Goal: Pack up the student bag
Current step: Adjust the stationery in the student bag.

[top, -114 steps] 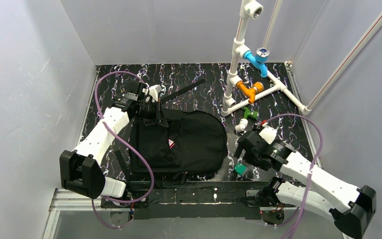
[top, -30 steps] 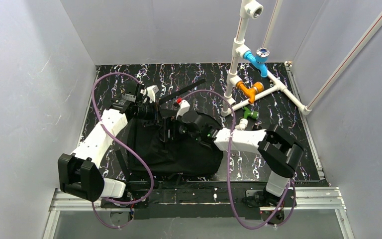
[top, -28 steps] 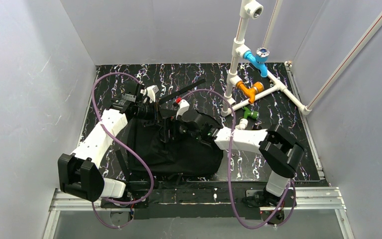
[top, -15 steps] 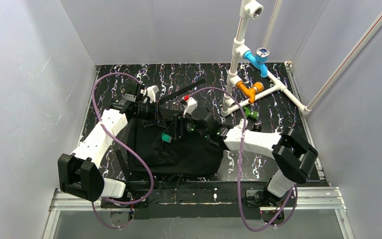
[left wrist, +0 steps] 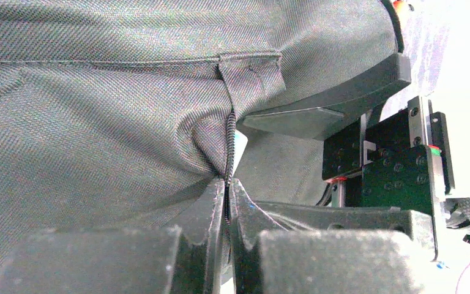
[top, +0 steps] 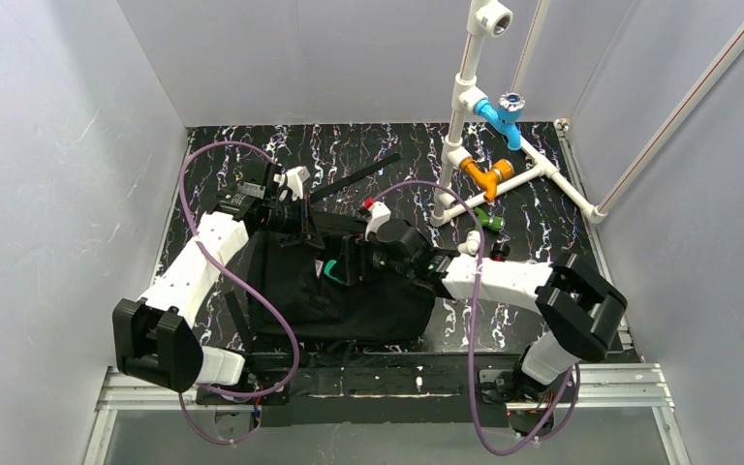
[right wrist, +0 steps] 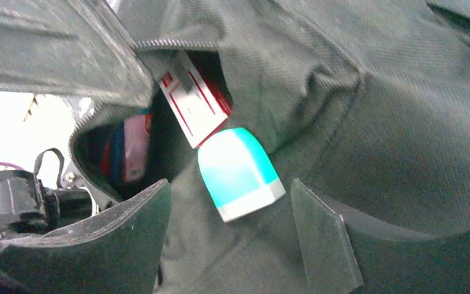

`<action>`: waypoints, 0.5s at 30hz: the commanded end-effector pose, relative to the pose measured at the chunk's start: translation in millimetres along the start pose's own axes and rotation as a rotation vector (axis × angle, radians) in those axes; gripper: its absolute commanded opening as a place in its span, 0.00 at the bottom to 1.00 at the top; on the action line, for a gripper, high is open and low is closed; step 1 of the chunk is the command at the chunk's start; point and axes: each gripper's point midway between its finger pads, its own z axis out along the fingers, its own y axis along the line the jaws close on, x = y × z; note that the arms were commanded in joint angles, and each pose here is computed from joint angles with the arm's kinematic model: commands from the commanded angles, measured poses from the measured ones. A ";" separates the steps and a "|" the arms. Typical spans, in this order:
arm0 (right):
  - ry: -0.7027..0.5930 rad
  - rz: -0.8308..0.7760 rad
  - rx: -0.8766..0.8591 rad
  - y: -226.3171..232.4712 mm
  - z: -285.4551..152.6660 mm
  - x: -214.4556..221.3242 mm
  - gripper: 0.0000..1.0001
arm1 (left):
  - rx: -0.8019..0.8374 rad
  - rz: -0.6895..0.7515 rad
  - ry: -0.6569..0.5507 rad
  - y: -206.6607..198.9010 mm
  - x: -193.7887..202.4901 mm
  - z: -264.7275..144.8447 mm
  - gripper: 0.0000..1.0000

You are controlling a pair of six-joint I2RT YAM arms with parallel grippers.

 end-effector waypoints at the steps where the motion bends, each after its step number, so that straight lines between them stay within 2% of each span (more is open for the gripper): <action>1: -0.030 0.012 0.007 -5.6 -11.7 2.0 0.80 | 0.041 0.012 0.019 -10.9 4.7 -7.7 0.00; 3: -0.011 0.030 -0.014 -3.1 -8.9 7.9 0.80 | 0.041 0.013 0.019 -10.9 4.5 -7.6 0.00; 5: -0.006 0.043 -0.032 -0.7 -4.3 9.9 0.75 | 0.043 0.009 0.022 -10.7 5.7 -7.2 0.00; 7: -0.007 0.066 -0.055 4.3 1.9 9.2 0.55 | 0.047 0.008 0.026 -11.4 7.1 -7.2 0.00; 10: -0.032 0.118 -0.150 25.8 13.6 -2.8 0.35 | 0.045 0.003 0.030 -10.3 9.2 -6.4 0.00; 12: -0.054 0.164 -0.245 48.5 21.6 -16.8 0.29 | 0.043 0.001 0.028 -10.1 9.5 -7.1 0.00; 15: -0.097 0.208 -0.369 75.0 35.9 -37.8 0.27 | 0.036 0.004 0.016 -9.9 8.4 -9.1 0.00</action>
